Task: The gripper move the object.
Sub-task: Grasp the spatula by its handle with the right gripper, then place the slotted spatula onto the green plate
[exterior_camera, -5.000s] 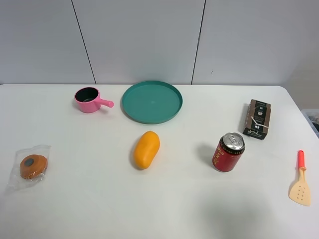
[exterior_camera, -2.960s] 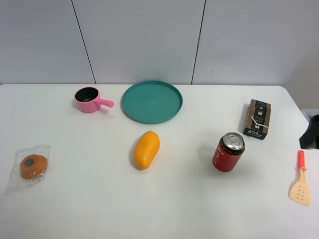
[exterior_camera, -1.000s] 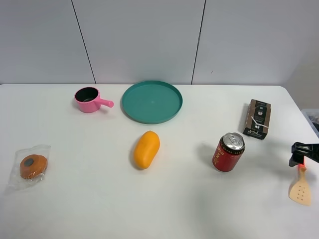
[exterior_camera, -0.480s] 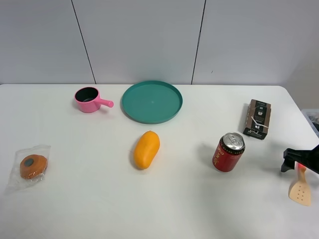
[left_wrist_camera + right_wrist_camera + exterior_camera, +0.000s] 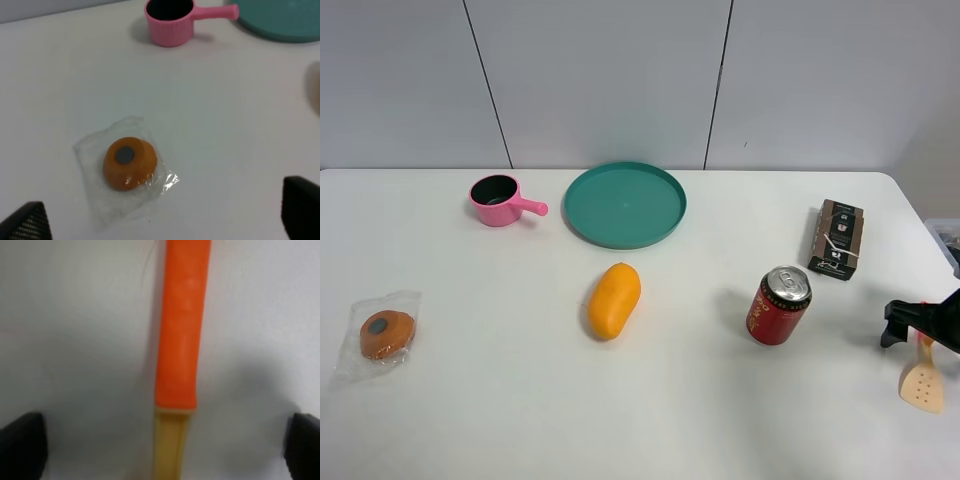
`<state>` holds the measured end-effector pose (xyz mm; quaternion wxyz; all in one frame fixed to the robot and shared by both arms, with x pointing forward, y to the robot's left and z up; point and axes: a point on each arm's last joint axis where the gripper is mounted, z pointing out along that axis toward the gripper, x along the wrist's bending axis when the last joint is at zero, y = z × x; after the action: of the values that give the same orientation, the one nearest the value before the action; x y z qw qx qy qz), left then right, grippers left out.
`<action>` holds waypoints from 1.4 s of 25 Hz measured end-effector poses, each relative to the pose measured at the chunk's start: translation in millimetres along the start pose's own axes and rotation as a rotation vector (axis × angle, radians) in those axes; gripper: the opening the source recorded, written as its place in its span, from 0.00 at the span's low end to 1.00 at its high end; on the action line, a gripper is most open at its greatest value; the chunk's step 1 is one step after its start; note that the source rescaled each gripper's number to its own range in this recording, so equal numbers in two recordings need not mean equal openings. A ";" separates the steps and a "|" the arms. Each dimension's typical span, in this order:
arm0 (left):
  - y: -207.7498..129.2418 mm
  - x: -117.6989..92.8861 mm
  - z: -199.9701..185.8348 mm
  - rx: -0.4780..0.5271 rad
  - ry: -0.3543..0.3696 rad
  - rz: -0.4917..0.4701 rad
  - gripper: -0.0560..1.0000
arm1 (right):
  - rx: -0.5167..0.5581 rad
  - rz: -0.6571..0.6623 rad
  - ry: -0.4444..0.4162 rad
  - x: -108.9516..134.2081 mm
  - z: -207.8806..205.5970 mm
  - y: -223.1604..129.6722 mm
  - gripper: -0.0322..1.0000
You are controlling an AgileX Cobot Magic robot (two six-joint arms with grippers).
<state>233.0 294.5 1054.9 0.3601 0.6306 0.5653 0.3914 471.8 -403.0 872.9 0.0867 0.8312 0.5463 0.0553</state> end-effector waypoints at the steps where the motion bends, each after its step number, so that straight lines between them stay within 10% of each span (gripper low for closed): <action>1: 0.0 0.0 0.0 0.000 0.000 0.000 1.00 | -0.001 0.000 0.000 0.0 0.5 0.4 0.92; 6: 0.0 0.0 0.0 0.000 0.000 0.000 1.00 | -0.007 0.000 0.000 0.0 0.6 1.1 0.75; 16: 0.0 0.0 0.0 0.000 0.000 0.000 1.00 | 0.023 0.002 0.000 0.0 -1.3 -1.7 0.03; 35: 0.0 0.0 0.0 0.000 0.000 0.000 1.00 | 0.013 -0.149 0.091 27.9 -112.6 32.9 0.03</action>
<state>233.0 294.5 1054.9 0.3601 0.6306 0.5653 0.3914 491.4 -380.7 989.8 0.0605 0.7856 0.6102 0.0829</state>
